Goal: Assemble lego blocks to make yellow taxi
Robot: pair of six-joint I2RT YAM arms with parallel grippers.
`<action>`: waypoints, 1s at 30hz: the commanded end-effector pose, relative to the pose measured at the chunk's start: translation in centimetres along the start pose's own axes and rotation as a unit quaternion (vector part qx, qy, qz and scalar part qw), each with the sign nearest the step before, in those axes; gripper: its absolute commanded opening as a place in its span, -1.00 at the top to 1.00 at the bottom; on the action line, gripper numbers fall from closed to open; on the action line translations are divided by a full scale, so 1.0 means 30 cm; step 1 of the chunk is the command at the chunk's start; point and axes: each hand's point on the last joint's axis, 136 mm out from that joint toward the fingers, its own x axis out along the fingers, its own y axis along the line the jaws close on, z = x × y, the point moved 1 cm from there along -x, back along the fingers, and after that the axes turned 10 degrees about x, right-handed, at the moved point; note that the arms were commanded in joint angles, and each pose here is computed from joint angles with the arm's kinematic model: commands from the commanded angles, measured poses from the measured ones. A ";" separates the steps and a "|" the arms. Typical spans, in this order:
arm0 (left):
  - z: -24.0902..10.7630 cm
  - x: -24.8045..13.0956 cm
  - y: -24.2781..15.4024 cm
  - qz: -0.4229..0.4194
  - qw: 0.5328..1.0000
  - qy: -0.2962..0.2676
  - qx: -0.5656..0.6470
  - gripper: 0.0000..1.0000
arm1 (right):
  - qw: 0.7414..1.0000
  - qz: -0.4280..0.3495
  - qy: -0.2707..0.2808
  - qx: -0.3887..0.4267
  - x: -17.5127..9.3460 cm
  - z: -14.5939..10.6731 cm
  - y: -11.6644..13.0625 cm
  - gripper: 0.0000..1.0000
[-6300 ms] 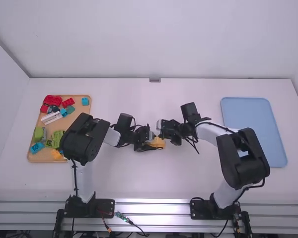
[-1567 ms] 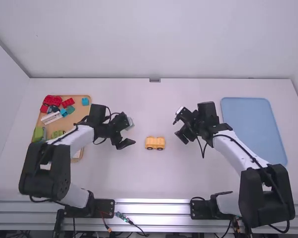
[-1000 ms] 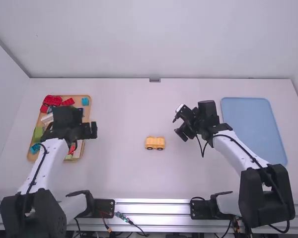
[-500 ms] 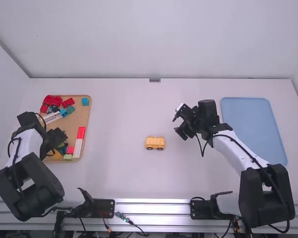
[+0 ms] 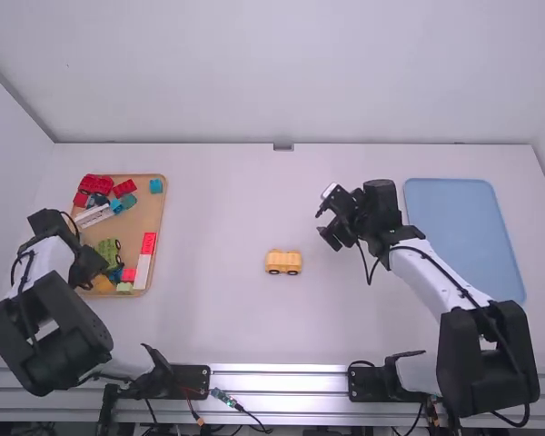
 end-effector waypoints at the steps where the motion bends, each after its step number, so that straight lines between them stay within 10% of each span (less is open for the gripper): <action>1: -0.041 0.026 0.007 0.010 1.000 0.013 0.009 -0.48 | 1.000 -0.006 -0.013 -0.020 -0.019 0.031 -0.009 -0.98; 30: -0.060 0.150 -0.092 -0.056 0.995 -0.067 0.051 -0.17 | 1.000 -0.027 0.001 0.004 -0.019 0.014 -0.029 -0.98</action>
